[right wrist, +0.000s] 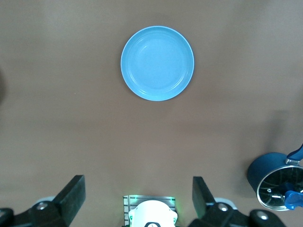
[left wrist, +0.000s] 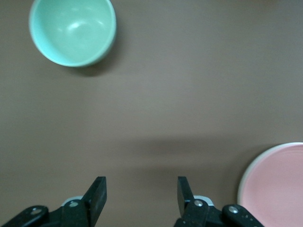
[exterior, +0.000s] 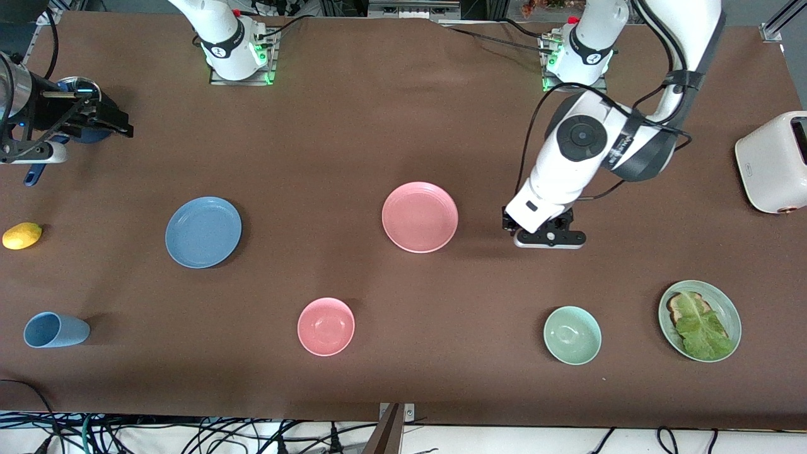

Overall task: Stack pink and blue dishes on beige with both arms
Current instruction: 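Raise the left gripper away while the right gripper reaches the blue plate, then close the right gripper on the blue plate rim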

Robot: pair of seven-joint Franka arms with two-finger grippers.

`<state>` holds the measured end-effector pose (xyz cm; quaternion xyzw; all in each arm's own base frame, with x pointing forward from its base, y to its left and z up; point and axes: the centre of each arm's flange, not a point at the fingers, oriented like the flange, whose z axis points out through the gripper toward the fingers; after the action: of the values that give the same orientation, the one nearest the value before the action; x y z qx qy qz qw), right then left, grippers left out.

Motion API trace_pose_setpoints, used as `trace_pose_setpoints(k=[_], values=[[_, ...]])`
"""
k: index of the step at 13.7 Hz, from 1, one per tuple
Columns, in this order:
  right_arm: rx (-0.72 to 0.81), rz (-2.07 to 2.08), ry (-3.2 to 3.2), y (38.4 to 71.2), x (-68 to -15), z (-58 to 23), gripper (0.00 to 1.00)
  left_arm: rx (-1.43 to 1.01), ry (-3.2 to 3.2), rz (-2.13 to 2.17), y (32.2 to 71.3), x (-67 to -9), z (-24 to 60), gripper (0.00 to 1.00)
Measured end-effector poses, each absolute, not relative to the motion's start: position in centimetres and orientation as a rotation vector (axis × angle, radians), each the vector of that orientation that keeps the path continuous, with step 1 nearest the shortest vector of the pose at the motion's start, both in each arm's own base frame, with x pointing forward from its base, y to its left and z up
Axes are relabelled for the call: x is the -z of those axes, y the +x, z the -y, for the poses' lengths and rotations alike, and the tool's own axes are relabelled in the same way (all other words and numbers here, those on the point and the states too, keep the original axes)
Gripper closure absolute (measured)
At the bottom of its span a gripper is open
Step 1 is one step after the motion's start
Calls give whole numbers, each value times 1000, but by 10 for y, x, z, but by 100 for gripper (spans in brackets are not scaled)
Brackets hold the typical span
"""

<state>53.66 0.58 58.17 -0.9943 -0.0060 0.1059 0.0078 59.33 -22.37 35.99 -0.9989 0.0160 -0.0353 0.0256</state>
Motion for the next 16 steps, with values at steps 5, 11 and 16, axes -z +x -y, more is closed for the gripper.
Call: trace_pose_setpoints(k=[5, 11, 16], values=[[-402, -16, -3102, 546, -557, 6, 0, 61, -3065, -165, 614, -382, 131, 31], [-532, -19, -3070, 582, -448, 69, 0, 21, -3018, -227, 622, -419, 53, 31], [-435, 114, -3083, 597, -336, 87, 0, -4, -3015, -205, 627, -458, 16, 31]])
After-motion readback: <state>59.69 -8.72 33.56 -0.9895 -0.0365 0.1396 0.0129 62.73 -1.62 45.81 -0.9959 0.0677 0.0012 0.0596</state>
